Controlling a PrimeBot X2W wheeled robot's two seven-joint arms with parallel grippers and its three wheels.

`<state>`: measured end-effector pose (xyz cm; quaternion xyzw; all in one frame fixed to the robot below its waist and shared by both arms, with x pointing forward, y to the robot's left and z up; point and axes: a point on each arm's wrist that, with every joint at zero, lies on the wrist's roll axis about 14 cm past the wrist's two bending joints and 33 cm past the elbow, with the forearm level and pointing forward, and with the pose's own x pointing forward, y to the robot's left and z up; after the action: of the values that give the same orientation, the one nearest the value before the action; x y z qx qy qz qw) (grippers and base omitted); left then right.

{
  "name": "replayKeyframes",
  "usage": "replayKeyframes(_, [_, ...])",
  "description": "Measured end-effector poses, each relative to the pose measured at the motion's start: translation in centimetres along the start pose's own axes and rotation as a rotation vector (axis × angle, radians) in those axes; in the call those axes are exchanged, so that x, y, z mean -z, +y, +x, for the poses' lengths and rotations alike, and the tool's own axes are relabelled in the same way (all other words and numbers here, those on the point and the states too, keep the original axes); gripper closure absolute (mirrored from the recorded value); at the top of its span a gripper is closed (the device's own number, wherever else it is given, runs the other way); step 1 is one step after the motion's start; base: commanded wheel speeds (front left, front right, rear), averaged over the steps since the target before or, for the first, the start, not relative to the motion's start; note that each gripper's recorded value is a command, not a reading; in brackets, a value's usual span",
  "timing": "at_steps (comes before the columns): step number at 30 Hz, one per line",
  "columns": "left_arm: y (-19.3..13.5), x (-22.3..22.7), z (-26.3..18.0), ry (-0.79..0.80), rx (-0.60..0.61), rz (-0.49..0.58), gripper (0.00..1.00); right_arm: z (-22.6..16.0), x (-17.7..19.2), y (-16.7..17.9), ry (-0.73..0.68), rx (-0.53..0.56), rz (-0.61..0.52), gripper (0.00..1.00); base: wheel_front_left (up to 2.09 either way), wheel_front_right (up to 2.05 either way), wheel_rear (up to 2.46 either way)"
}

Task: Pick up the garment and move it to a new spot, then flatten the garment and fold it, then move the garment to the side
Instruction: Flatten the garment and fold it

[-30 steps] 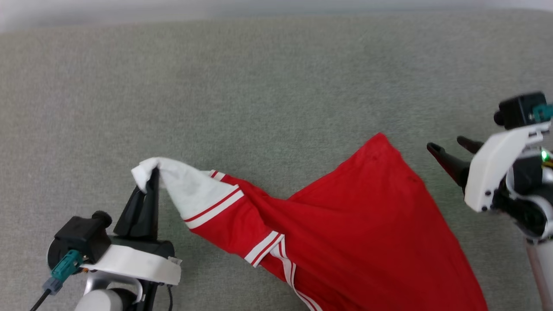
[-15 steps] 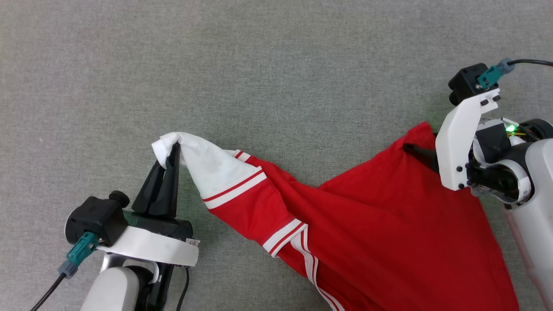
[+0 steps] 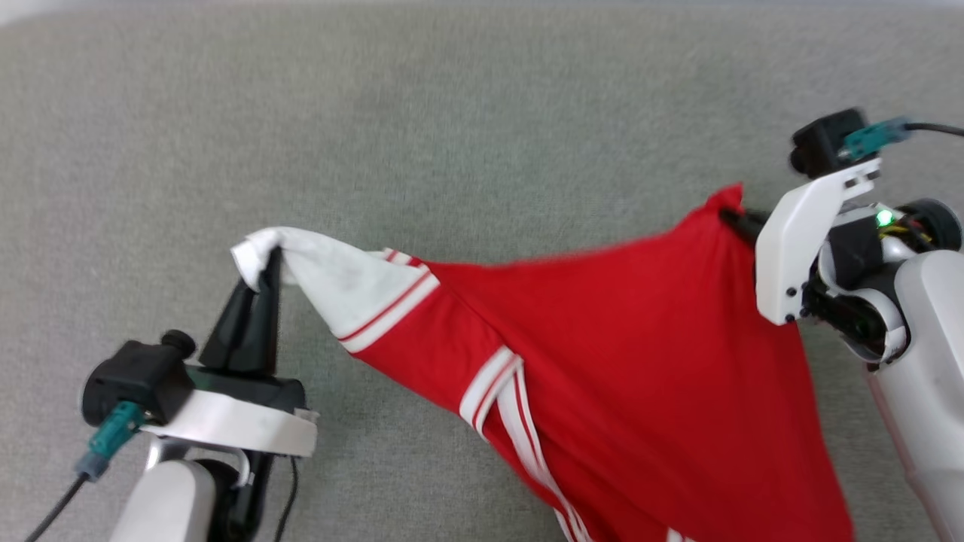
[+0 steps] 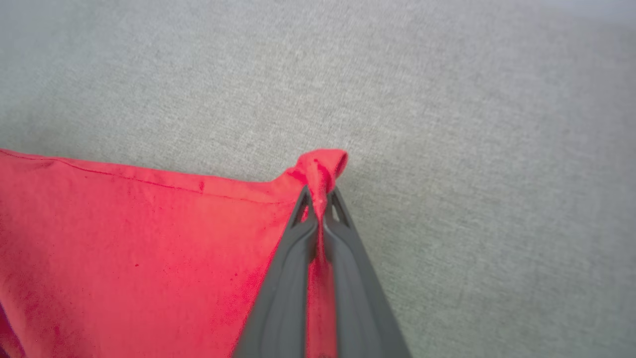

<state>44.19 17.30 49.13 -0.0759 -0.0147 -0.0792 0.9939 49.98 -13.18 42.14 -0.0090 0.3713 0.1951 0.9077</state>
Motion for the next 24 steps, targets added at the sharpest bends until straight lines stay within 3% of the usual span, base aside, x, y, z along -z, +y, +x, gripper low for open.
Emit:
replayKeyframes(10, [-1.1,-11.2,2.8,-0.288,0.053,0.06,1.0,-8.5,-9.3,-1.3,-0.533,0.119,0.019,1.0,0.0,0.0,0.0])
replayKeyframes(24, [-4.0,-24.4,12.2,-0.521,0.142,0.079,1.0,-17.2,-21.0,-3.7,-0.989,0.233,-0.016,1.0,0.0,0.0,0.0])
